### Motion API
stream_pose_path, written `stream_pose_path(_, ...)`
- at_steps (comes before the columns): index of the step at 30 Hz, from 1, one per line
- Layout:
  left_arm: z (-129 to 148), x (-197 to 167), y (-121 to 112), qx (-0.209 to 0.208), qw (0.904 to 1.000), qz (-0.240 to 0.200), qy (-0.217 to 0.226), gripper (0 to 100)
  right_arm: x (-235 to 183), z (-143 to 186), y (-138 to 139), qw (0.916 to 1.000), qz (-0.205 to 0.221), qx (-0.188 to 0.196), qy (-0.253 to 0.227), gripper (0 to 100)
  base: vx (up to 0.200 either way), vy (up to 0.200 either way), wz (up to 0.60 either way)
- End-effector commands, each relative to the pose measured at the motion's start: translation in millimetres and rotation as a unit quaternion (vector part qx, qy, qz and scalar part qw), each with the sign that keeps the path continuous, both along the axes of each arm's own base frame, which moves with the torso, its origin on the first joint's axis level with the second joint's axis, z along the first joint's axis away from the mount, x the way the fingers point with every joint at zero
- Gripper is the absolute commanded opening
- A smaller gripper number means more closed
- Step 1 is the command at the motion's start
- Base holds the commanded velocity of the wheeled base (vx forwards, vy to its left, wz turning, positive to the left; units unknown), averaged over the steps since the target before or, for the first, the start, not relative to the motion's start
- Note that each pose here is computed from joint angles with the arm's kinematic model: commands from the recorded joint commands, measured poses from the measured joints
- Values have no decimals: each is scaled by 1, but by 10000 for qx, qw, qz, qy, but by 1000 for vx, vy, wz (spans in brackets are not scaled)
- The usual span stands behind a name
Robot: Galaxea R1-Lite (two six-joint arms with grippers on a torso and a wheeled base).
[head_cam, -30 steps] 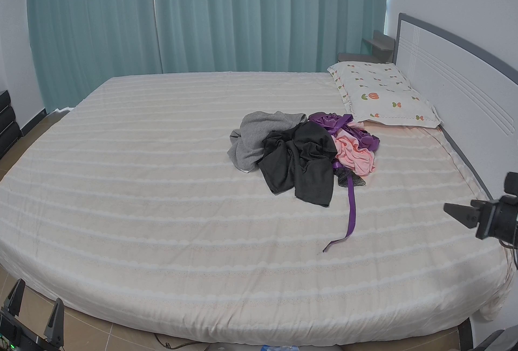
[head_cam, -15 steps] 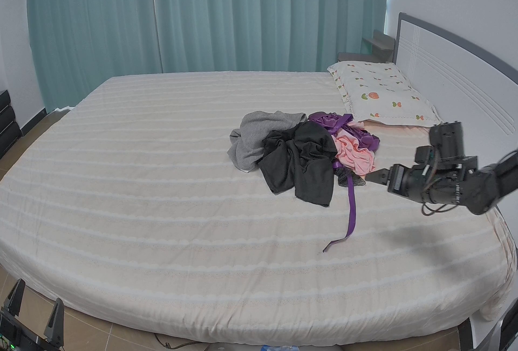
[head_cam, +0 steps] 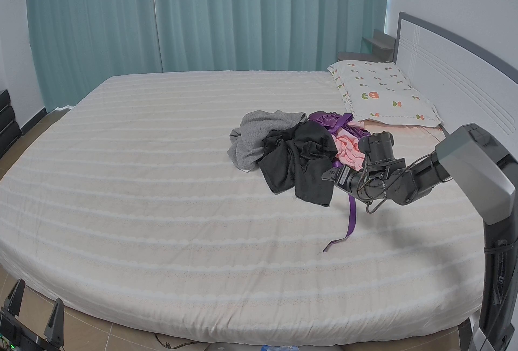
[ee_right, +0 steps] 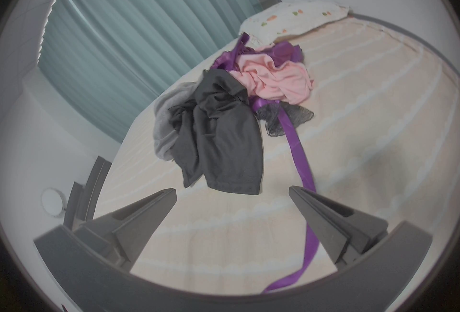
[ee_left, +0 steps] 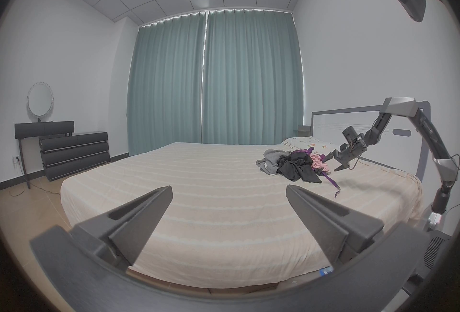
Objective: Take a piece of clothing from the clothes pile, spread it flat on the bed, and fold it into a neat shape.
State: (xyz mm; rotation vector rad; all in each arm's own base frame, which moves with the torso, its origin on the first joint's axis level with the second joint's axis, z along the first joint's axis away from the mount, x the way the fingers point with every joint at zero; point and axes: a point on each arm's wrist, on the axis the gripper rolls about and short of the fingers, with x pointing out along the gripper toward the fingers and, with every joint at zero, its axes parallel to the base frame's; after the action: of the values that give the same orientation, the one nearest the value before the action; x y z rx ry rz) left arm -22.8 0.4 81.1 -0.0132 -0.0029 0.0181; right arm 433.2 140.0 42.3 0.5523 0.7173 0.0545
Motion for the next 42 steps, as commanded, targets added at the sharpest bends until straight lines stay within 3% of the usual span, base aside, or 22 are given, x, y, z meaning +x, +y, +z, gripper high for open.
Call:
stream_pose_path(1,-5,0,0,-3,10000,2,14,100,22,-49,10,9987,-180,77,466,100,0,0,0)
stream_pose_path(9,-5,0,0,-3,10000,2,14,100,43,-78,18,9988,-206,126,416,100,0,0,0)
stream_pose_path(17,-5,0,0,-3,10000,2,14,100,64,-81,27,9985,-318,434,112,100,0,0,0)
stream_pose_path(29,-5,0,0,-3,10000,2,14,100,77,-98,36,9986,-334,348,203,100,0,0,0)
stream_pose_path(30,-5,0,0,-3,10000,2,14,100,76,-98,37,9987,-318,351,196,0,0,0,0)
stream_pose_path(39,-5,0,0,-3,10000,2,14,100,77,-90,40,9982,-361,479,60,0,0,0,0)
stream_pose_path(42,-5,0,0,-3,10000,2,14,100,79,-65,40,9954,-537,794,-67,0,0,0,0)
